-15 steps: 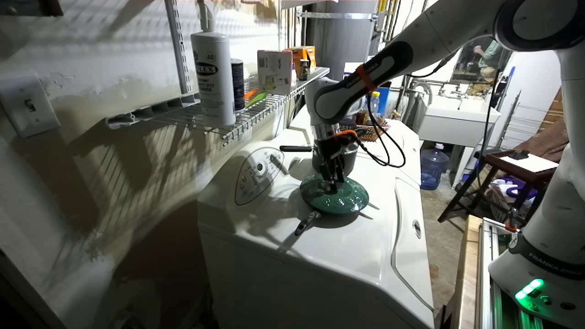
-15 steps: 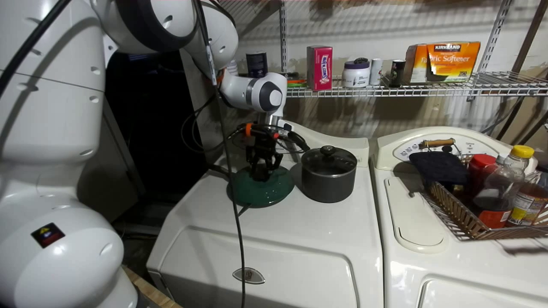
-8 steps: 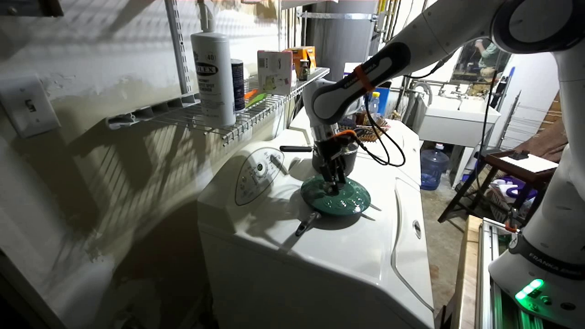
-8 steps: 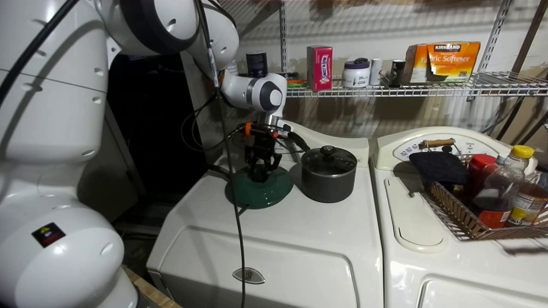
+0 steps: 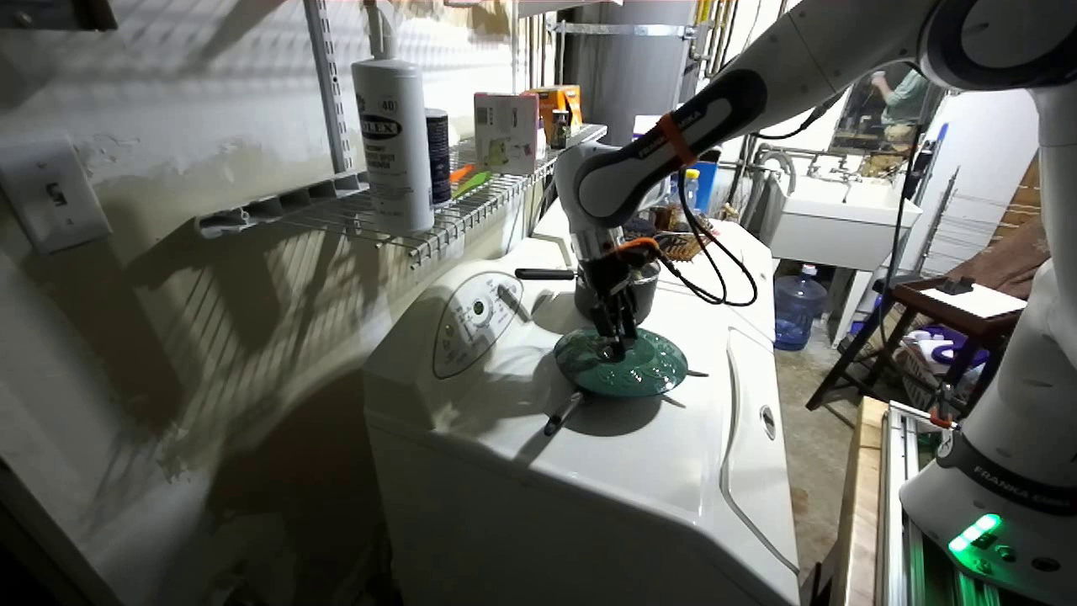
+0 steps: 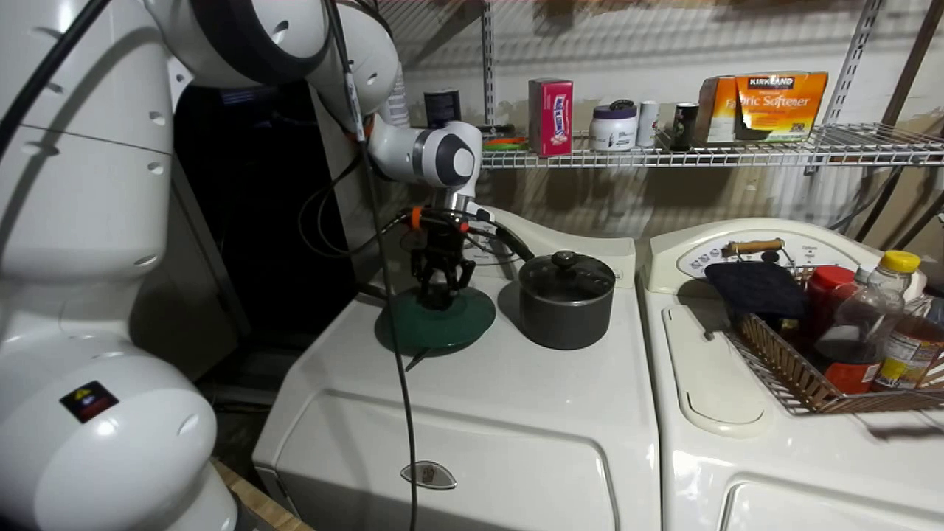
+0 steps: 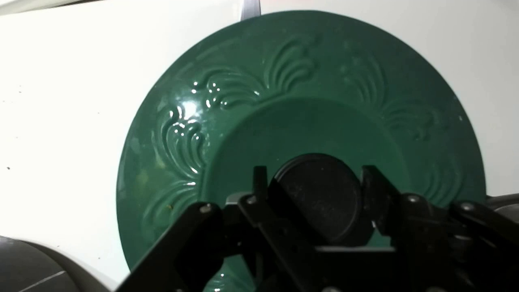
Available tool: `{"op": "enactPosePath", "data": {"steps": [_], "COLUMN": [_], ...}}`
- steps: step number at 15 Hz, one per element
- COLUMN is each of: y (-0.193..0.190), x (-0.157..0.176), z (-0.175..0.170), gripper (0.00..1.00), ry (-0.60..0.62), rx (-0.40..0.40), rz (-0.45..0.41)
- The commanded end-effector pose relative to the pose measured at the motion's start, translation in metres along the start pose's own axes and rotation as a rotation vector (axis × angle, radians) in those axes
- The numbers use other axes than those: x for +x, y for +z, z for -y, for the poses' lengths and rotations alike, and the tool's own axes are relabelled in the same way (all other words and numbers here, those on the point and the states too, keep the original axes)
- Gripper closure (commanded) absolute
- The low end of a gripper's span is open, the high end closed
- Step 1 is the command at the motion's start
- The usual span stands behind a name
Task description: Move the green lid to the right
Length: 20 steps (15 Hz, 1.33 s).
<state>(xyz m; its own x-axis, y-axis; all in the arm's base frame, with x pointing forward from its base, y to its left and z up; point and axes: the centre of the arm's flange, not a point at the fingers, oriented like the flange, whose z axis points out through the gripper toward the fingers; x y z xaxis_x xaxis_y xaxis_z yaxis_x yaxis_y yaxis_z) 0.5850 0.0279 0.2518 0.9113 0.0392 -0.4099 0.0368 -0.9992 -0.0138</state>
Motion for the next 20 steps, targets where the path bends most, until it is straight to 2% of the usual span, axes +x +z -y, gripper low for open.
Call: {"op": "enactPosePath", "data": {"steps": [1,8,15,20], "y": [-0.032,-0.045,-0.095,-0.133], "x": [-0.025,-0.04,-0.073,-0.095], "z": [0.002,0.002,0.004,-0.011], "gripper": [0.66,0.66,0.66,0.66], "ry": [0.013,0.021,0.048,0.073], "rx": [-0.007,-0.015,-0.007,-0.009], "rz": [-0.014,-0.037,-0.101,-0.138]}}
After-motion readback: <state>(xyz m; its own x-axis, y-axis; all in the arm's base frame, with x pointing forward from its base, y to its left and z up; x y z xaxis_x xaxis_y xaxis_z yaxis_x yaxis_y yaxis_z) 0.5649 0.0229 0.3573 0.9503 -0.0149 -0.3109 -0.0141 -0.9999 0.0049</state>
